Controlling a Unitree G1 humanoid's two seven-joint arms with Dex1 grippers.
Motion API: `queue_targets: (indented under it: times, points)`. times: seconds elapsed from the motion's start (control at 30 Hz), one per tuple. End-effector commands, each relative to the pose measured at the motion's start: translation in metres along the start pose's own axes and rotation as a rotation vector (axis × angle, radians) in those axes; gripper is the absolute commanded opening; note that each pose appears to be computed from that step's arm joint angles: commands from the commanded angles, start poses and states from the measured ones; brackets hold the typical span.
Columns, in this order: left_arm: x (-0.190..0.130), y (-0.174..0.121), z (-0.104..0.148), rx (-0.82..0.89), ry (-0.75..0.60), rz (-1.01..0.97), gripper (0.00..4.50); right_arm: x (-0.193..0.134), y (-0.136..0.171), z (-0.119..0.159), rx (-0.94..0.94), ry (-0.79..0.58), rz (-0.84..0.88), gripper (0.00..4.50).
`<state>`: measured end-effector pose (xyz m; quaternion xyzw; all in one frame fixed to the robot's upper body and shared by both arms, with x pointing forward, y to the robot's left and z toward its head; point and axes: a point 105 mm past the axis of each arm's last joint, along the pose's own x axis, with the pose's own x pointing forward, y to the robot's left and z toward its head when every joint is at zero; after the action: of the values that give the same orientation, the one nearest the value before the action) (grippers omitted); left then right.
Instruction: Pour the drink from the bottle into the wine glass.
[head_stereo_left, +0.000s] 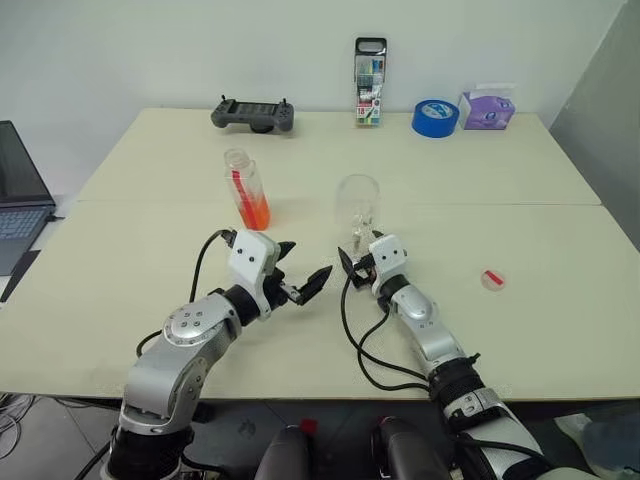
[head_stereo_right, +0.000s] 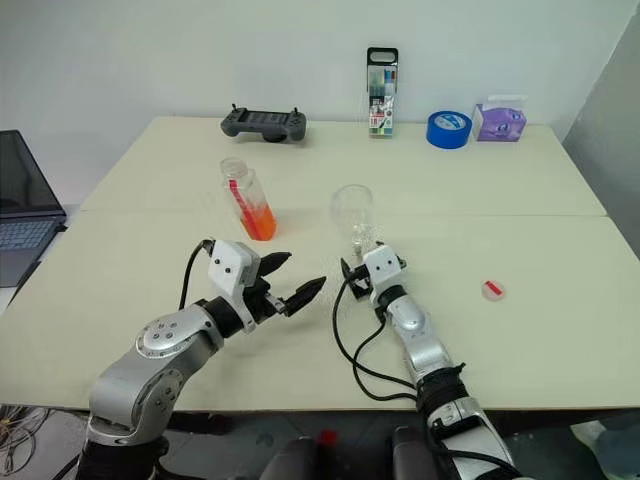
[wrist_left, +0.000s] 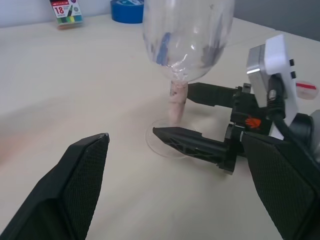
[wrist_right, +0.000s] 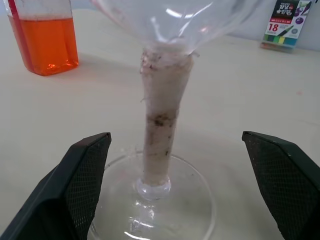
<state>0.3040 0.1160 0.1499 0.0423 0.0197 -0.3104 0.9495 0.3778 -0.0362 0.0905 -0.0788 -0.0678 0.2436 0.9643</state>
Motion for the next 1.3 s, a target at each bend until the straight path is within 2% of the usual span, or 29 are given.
queue_targets:
  times: [0.03, 0.27, 0.4, 0.53, 0.6, 0.67, 0.77, 0.87, 1.07, 1.3]
  points:
    - [0.006, 0.011, 0.015, 0.029, -0.077, 0.099, 4.5, -0.005, 0.002, 0.025, -0.016, -0.067, 0.033, 4.49]
    - [0.003, 0.038, 0.009, 0.033, -0.104, 0.315, 4.5, -0.038, -0.009, 0.052, -0.028, -0.064, 0.098, 4.49]
    - [-0.002, 0.062, 0.0, 0.067, -0.073, 0.477, 4.5, -0.068, -0.029, 0.063, -0.012, 0.005, 0.15, 4.49]
    - [-0.004, 0.08, 0.002, 0.071, -0.094, 0.552, 4.5, -0.099, -0.05, 0.092, -0.065, 0.073, 0.258, 4.49]
    - [-0.004, 0.087, 0.002, 0.051, -0.102, 0.573, 4.5, -0.112, -0.056, 0.11, -0.072, 0.121, 0.362, 4.49]
    - [-0.004, 0.093, 0.012, 0.06, -0.135, 0.584, 4.5, -0.124, -0.063, 0.149, -0.024, 0.132, 0.496, 4.49]
    - [-0.003, 0.103, 0.027, 0.047, -0.167, 0.611, 4.5, -0.13, -0.072, 0.204, -0.052, 0.085, 0.577, 4.49]
    - [0.002, 0.107, 0.032, 0.044, -0.17, 0.605, 4.5, -0.133, -0.068, 0.235, -0.093, 0.049, 0.654, 4.49]
    - [0.012, 0.118, 0.024, 0.075, -0.125, 0.596, 4.5, -0.118, -0.071, 0.243, -0.119, 0.048, 0.647, 4.49]
    - [0.017, 0.128, 0.026, 0.071, -0.142, 0.592, 4.5, -0.113, -0.063, 0.244, -0.122, 0.025, 0.679, 4.49]
